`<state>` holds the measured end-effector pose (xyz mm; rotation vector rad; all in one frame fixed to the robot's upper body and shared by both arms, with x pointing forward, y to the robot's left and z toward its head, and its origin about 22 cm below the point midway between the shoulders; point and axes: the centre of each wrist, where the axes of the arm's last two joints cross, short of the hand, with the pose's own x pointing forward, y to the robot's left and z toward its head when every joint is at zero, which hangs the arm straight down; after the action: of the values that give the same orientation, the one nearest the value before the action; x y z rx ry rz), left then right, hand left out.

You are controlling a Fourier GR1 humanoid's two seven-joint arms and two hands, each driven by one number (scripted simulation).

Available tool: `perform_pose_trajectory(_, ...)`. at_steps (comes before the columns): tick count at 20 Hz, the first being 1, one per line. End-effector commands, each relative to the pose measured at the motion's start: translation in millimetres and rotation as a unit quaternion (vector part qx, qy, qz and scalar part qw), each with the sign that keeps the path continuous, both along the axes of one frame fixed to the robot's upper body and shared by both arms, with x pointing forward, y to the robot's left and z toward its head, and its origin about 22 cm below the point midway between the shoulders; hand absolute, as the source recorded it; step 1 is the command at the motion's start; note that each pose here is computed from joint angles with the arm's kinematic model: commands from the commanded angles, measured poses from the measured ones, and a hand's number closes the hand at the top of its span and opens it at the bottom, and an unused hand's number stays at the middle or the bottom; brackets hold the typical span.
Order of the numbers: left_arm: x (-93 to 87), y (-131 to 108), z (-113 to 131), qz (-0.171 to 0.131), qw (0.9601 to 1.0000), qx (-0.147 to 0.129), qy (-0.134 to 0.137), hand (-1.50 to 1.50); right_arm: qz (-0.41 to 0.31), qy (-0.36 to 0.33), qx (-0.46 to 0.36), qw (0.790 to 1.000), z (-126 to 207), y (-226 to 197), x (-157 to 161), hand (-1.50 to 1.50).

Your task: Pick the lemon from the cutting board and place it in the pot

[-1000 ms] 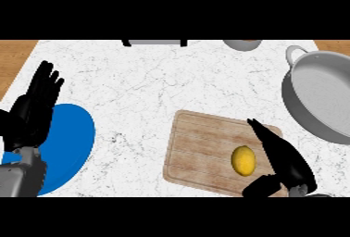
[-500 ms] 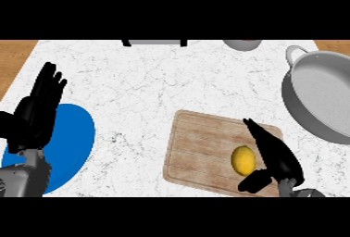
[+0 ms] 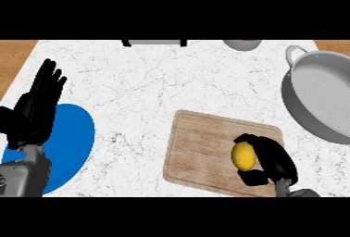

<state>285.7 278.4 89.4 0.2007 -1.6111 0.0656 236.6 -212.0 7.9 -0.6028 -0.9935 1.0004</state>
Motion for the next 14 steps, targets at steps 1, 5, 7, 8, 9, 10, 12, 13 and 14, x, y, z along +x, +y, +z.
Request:
perform_pose_trajectory(1, 8.8, -15, -1, -0.002, 1.0000, -0.003, -0.003, 0.00, 0.033, -0.014, -0.018, 0.999, -18, 8, -12, 1.50)
perform_pose_trajectory(5, -5.7, 9, -30, -0.001, 1.0000, 0.004, -0.004, 0.00, 0.029, -0.022, 0.000, 0.999, -12, 4, -3, 1.50)
perform_pose_trajectory(7, -6.9, 14, 1, 0.007, 0.9999, 0.004, -0.008, 0.00, 0.034, -0.014, -0.002, 0.999, -12, -7, 0, 1.50)
perform_pose_trajectory(8, -3.1, -13, -10, 0.007, 1.0000, 0.004, -0.005, 0.00, 0.048, -0.016, -0.010, 0.999, -34, 10, -18, 1.50)
perform_pose_trajectory(9, 8.6, -12, -12, 0.002, 1.0000, 0.003, 0.002, 0.00, 0.039, -0.012, -0.014, 0.999, -7, 2, -5, 1.50)
perform_pose_trajectory(10, 5.8, -16, -7, 0.003, 1.0000, -0.002, -0.006, 0.00, 0.047, -0.026, -0.012, 0.998, -26, 10, -14, 1.50)
perform_pose_trajectory(12, -21.7, 21, -11, 0.001, 1.0000, -0.005, 0.002, 0.00, 0.102, -0.026, -0.010, 0.994, -8, 10, -24, 1.50)
perform_pose_trajectory(13, -2.1, 6, 2, 0.013, 0.9999, -0.007, -0.007, 0.00, 0.172, -0.019, 0.002, 0.985, -21, 5, -51, 1.50)
perform_pose_trajectory(14, -2.2, 5, -7, 0.014, 0.9999, 0.003, -0.005, 0.00, 0.229, -0.026, 0.003, 0.973, -5, -2, -49, 1.50)
